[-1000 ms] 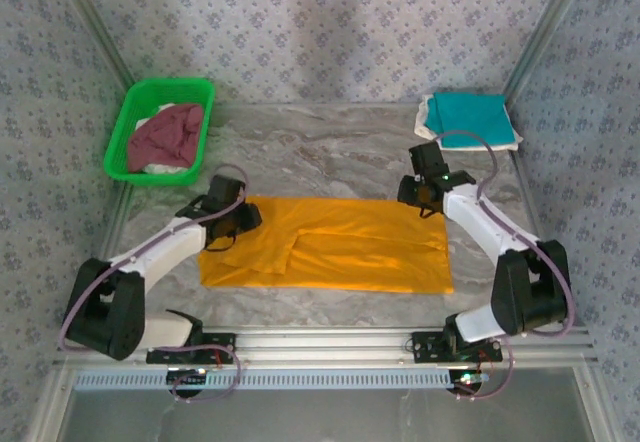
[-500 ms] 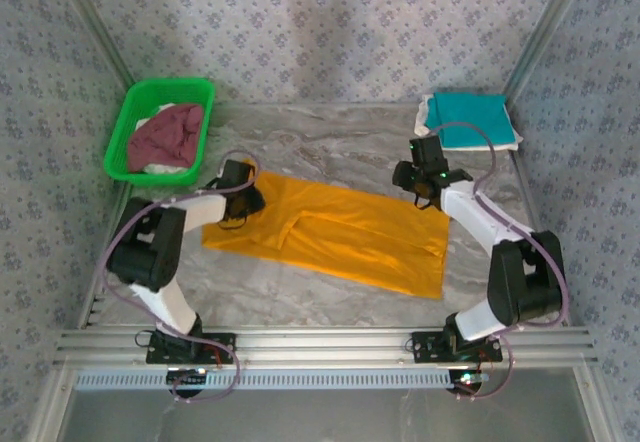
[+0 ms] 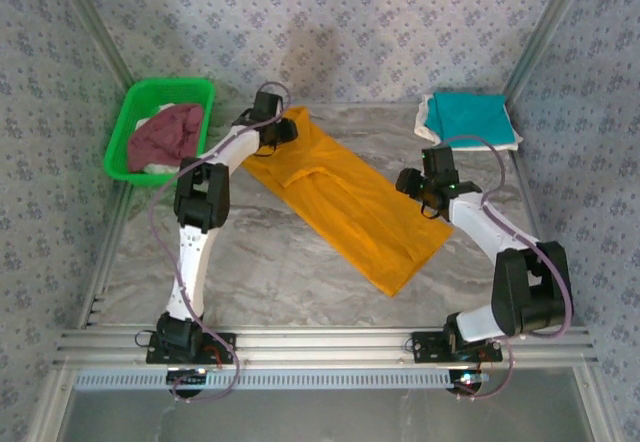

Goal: Fold and stack the t-shirts

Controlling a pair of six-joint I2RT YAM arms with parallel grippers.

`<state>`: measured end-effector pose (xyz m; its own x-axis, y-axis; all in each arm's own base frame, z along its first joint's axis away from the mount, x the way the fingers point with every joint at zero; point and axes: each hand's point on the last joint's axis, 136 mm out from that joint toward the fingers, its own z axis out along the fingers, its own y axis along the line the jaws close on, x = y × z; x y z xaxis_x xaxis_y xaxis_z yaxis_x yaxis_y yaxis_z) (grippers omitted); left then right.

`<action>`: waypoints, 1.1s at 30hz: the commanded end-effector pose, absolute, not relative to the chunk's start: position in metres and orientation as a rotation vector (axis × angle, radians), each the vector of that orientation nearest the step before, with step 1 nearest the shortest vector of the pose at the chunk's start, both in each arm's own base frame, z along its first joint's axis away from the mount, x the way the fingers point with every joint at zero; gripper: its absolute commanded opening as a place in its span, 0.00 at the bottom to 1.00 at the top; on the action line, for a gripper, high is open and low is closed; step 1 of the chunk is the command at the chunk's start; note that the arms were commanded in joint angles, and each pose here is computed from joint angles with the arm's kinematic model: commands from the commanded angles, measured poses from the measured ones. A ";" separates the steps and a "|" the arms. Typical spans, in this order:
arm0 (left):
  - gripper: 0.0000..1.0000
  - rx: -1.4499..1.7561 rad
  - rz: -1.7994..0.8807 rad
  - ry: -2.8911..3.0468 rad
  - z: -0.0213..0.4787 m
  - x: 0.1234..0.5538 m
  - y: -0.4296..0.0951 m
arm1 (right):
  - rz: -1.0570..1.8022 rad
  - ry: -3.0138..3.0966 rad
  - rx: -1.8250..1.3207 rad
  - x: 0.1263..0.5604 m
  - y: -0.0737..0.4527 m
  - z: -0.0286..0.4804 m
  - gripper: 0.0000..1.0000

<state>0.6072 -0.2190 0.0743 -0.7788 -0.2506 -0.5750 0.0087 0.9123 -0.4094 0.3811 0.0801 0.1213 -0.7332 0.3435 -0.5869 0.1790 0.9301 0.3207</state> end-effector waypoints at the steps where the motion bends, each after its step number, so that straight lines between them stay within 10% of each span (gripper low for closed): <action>1: 0.36 -0.145 -0.450 2.389 0.130 0.594 -0.206 | 0.305 2.434 0.258 0.381 0.094 0.127 0.56; 12: 0.31 -0.280 -0.561 2.353 0.097 0.467 -0.200 | 0.265 2.636 0.122 0.403 0.125 0.086 0.51; 33: 0.30 -0.349 -0.604 2.560 0.011 0.521 -0.197 | 0.253 2.944 0.159 0.345 0.128 0.011 0.50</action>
<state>0.5297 -0.1959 0.0381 -0.8003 -0.3747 -0.4680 -0.1135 0.8612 -0.4955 0.3738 0.1277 0.0210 -0.9609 0.1034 -0.2568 0.0628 0.9848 0.1617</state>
